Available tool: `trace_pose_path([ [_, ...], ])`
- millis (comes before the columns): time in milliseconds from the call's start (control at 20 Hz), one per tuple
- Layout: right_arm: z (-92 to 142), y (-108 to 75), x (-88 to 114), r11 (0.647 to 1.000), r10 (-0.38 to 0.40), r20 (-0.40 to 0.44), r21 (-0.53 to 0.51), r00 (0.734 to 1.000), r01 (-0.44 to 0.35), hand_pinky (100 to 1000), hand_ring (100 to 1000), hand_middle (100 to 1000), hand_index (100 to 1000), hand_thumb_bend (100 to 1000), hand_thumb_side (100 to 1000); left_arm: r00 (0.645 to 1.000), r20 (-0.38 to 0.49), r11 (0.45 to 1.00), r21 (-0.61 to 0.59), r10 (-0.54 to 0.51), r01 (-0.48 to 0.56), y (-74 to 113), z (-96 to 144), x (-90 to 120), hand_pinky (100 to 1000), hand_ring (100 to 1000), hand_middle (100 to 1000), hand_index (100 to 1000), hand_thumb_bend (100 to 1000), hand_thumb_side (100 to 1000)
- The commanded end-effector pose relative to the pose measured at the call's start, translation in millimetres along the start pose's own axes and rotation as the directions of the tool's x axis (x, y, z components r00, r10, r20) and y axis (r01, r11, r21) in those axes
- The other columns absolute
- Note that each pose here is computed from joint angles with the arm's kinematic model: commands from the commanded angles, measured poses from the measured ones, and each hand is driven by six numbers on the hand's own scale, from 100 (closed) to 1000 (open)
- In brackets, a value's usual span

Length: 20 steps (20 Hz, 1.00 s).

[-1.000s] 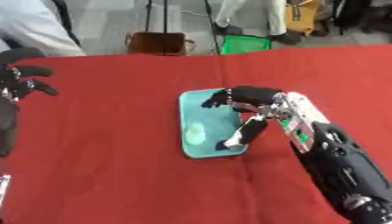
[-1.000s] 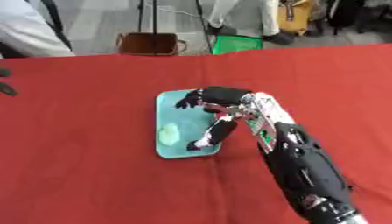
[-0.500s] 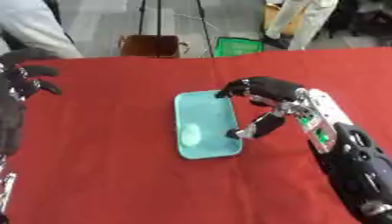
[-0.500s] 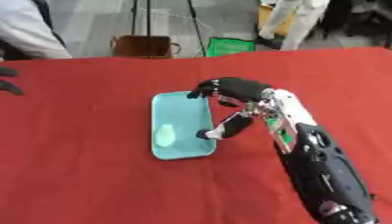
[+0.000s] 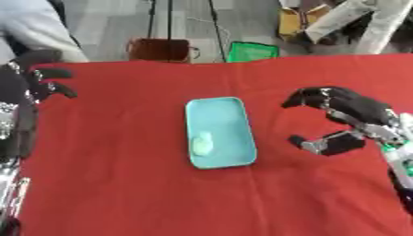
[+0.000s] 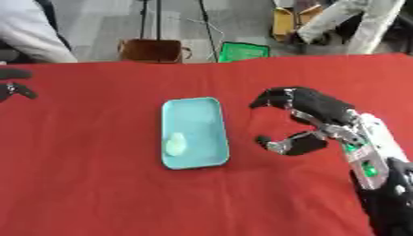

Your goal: Pick up objects on the table and place them in the box.

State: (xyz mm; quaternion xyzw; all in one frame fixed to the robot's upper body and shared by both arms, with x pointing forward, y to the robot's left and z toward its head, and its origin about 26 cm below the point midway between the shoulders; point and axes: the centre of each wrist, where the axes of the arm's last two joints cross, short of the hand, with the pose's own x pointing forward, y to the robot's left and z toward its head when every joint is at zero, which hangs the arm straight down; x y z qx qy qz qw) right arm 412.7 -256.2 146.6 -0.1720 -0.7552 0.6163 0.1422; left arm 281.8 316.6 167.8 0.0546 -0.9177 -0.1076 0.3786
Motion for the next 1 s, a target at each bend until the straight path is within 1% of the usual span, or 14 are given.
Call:
trace_pose_path([
  [50,17,-23.8,3,0.998,0.064,0.060,-0.020,0.996,-0.063,653,697,728,835,286,461,0.999,0.025,0.999,-0.003,-0.034,0.034,6.6,-3,8,526,683,770,833,505,786],
  [150,26,-23.8,8,0.997,0.050,0.048,-0.062,0.998,-0.047,650,696,727,834,281,462,0.999,0.025,0.999,-0.001,-0.035,0.035,6.6,-3,7,525,684,772,840,504,789],
  [300,32,-25.2,13,0.992,0.025,0.041,-0.127,0.999,-0.020,649,695,726,834,280,461,0.999,0.023,0.999,-0.004,-0.034,0.034,5.8,-3,7,525,684,773,842,503,789],
  [500,39,-20.8,19,0.975,-0.032,0.025,-0.220,0.999,0.037,633,688,720,827,271,459,0.999,0.025,0.999,-0.003,-0.036,0.036,6.3,-3,7,525,677,762,834,505,786],
  [550,40,-20.5,20,0.970,-0.045,0.024,-0.238,0.999,0.049,632,688,721,827,272,476,0.999,0.026,0.999,-0.002,-0.034,0.035,6.0,-3,7,524,676,760,824,504,787],
  [650,41,-22.3,22,0.964,-0.064,0.025,-0.257,0.998,0.068,629,686,719,826,267,455,0.999,0.025,0.999,-0.002,-0.033,0.033,5.8,-3,7,524,676,759,812,502,789],
  [950,41,-32.5,27,0.951,-0.114,0.029,-0.286,0.993,0.117,623,682,715,823,255,456,0.999,0.026,0.999,-0.002,-0.035,0.035,5.8,-2,7,524,676,759,799,503,788],
  [1000,41,-35.5,28,0.948,-0.120,0.032,-0.293,0.992,0.124,620,681,714,822,244,456,0.999,0.025,0.999,-0.001,-0.035,0.035,5.8,-2,7,524,676,759,780,502,790],
])
